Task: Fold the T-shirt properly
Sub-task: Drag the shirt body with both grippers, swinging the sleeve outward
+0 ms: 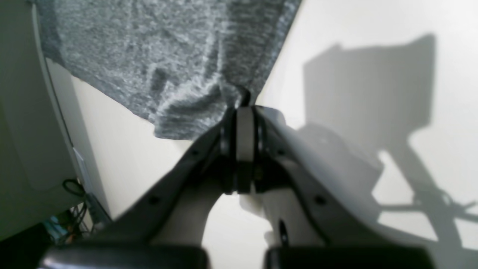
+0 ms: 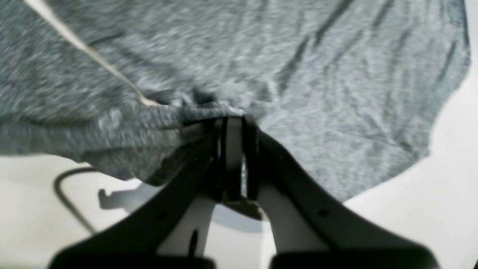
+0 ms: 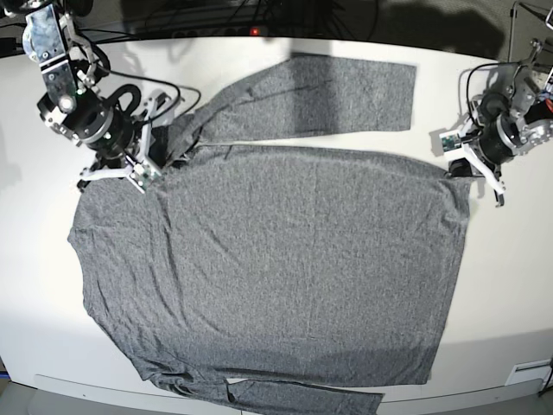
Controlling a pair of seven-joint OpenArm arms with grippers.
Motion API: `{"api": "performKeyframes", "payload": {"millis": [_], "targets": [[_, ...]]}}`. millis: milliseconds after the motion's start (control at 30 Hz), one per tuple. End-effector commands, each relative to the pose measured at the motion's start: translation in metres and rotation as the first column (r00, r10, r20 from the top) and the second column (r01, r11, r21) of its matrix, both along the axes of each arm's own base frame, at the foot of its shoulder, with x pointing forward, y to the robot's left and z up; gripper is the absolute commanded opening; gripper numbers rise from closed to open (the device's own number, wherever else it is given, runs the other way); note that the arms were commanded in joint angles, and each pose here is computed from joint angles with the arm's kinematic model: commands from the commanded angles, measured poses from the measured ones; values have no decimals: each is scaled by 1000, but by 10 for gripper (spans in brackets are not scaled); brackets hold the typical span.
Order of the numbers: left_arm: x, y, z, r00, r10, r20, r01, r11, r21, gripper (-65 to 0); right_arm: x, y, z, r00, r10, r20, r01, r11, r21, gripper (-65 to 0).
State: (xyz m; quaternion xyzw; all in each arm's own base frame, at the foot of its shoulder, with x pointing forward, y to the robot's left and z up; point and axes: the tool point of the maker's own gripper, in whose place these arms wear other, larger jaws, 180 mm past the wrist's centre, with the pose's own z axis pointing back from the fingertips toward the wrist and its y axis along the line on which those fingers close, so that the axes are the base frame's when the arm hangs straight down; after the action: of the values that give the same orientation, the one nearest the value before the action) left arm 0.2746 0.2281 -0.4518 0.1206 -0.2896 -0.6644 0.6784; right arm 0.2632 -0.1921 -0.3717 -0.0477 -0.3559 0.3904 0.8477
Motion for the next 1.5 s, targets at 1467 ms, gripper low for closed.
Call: {"api": "performKeyframes", "payload": {"millis": [1467], "targets": [[72, -27, 70, 980, 93, 173, -79, 993, -89, -650, 87, -18, 90, 924, -272, 270, 207, 946, 248, -650]]}}
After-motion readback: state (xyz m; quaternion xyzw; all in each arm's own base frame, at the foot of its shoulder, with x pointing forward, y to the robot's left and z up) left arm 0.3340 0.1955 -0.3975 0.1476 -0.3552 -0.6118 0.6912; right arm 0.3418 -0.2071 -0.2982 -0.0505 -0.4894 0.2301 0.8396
